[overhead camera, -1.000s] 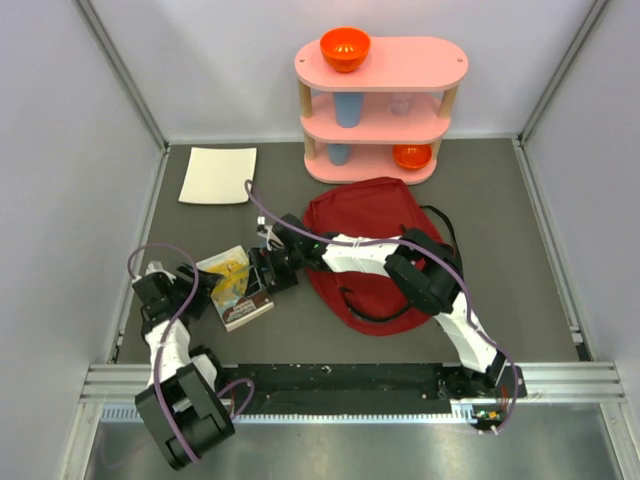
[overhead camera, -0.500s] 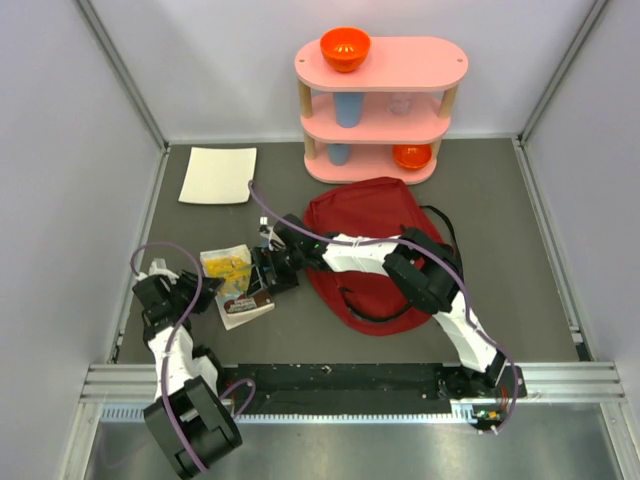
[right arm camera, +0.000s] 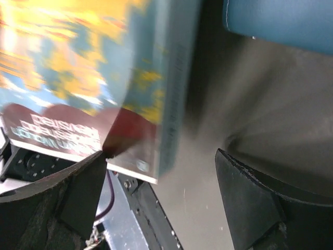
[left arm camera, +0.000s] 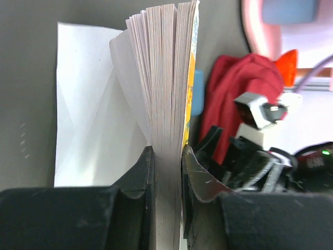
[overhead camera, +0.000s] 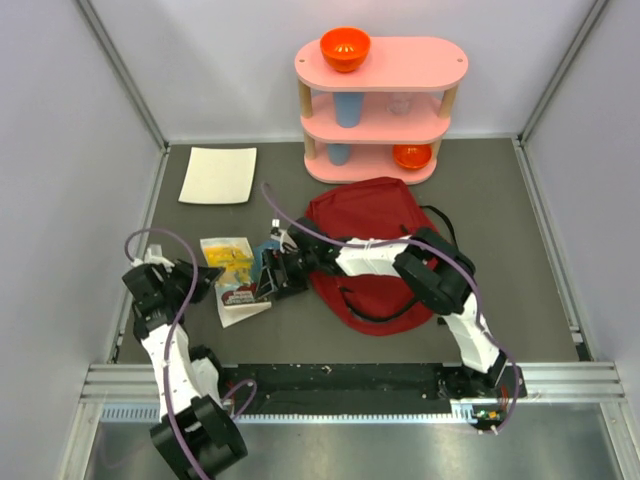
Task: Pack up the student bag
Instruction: Pick up the book from the center of the board.
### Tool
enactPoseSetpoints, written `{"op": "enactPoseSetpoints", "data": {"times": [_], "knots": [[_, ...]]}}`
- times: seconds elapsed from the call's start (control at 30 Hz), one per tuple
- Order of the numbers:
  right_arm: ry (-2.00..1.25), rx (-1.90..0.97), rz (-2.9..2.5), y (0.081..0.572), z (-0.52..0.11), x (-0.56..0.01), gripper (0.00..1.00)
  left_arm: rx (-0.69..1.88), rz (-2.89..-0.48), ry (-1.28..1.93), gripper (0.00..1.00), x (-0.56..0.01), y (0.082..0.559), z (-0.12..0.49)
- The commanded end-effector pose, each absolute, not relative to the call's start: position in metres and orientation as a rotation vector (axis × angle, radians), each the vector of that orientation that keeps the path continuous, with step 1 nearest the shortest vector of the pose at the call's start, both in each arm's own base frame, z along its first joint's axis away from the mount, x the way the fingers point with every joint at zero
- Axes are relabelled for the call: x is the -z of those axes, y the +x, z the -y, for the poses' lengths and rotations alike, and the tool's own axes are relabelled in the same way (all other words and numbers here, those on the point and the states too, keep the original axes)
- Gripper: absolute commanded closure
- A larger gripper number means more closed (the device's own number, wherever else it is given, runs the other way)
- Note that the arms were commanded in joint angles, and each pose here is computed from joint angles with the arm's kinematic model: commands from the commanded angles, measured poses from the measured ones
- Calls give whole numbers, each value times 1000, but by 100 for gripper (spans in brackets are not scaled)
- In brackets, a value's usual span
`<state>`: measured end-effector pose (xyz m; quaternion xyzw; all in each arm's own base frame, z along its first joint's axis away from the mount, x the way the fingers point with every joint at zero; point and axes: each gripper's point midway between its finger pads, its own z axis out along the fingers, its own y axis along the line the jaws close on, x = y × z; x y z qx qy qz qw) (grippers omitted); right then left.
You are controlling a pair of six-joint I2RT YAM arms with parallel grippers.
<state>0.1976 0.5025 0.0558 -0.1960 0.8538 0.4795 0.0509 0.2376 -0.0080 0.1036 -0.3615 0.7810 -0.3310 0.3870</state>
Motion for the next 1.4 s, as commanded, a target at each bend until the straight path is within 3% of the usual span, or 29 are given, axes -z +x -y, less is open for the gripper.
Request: {"op": "enactPoseSetpoints", "data": {"times": [0.0,0.37,0.77,0.9,0.93,1.07,1.13,1.2,1.27,1.3,1.37], "knots": [[-585,-1629,-2383,213,-498,-129,15,943,-1833,-641,100,-202,252,21],[-470,-1800,-2080,221,-451,-219,13,1159,-1706,-372,100,-259,248,59],[-404,-1852,-2035,221,-434,-224,12,1424,-1637,-61,100,-288,249,141],[-423,-1861,-1926,212,-421,-245,17,1438,-1653,-72,100,-279,255,144],[-419,-1848,-1912,212,-419,-246,20,1437,-1657,-77,100,-277,256,143],[-426,-1833,-1874,207,-409,-251,52,1445,-1676,-82,100,-269,259,146],[-400,-1818,-1888,206,-406,-248,65,1448,-1685,-81,88,-266,259,147],[-397,-1790,-1910,206,-403,-242,79,1455,-1695,-71,84,-263,259,149],[-402,-1764,-1911,206,-400,-241,93,1451,-1705,-66,63,-261,259,151],[-398,-1757,-1911,207,-399,-241,98,1448,-1706,-63,59,-260,259,151],[-387,-1736,-1907,207,-395,-244,100,1434,-1703,-37,38,-262,258,152]]}}
